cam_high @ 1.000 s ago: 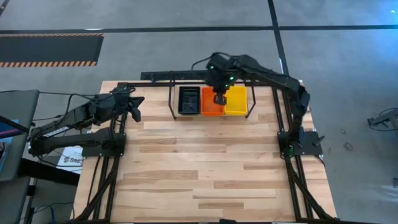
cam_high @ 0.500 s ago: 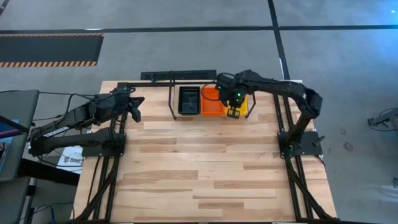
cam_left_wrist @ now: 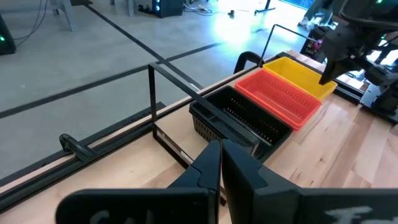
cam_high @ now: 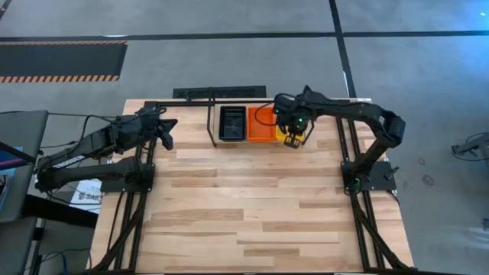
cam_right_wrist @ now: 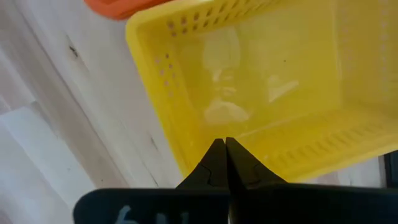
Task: Stack baskets on shelf by color
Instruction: Adjust the stacked yellow bins
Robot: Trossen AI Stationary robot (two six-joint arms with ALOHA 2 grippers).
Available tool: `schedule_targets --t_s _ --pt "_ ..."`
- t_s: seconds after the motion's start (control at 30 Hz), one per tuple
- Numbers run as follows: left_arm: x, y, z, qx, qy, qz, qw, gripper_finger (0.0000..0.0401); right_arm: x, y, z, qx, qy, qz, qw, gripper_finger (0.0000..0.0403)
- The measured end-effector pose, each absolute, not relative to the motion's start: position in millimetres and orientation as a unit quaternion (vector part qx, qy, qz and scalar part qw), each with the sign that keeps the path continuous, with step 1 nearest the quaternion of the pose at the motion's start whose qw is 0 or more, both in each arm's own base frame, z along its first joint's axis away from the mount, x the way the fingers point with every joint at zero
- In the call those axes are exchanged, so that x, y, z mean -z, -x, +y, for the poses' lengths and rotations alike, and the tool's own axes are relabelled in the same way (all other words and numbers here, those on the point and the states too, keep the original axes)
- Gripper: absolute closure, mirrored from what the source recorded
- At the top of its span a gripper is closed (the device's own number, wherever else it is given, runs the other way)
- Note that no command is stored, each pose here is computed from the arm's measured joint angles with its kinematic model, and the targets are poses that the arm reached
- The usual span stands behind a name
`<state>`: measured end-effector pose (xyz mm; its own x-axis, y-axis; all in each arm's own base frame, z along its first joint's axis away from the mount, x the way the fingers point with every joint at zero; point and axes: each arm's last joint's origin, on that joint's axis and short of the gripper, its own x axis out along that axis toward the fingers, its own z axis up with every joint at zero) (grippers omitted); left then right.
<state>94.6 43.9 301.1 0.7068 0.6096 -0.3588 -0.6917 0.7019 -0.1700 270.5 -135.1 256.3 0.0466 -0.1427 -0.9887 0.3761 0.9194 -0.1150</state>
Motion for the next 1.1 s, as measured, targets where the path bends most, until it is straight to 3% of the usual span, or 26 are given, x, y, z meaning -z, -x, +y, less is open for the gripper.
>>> schedule_targets --t_s 0.57,1.1 --pt "-301.1 -94.6 43.9 -0.357 0.148 0.139 0.912 0.0401 -256.2 -272.0 -129.9 0.162 -0.095 0.668 0.72 0.0402" --pt "-301.1 -94.6 43.9 -0.357 0.147 0.139 0.912 0.0401 -255.8 -261.3 -126.3 0.162 -0.091 0.712 0.678 0.0402"
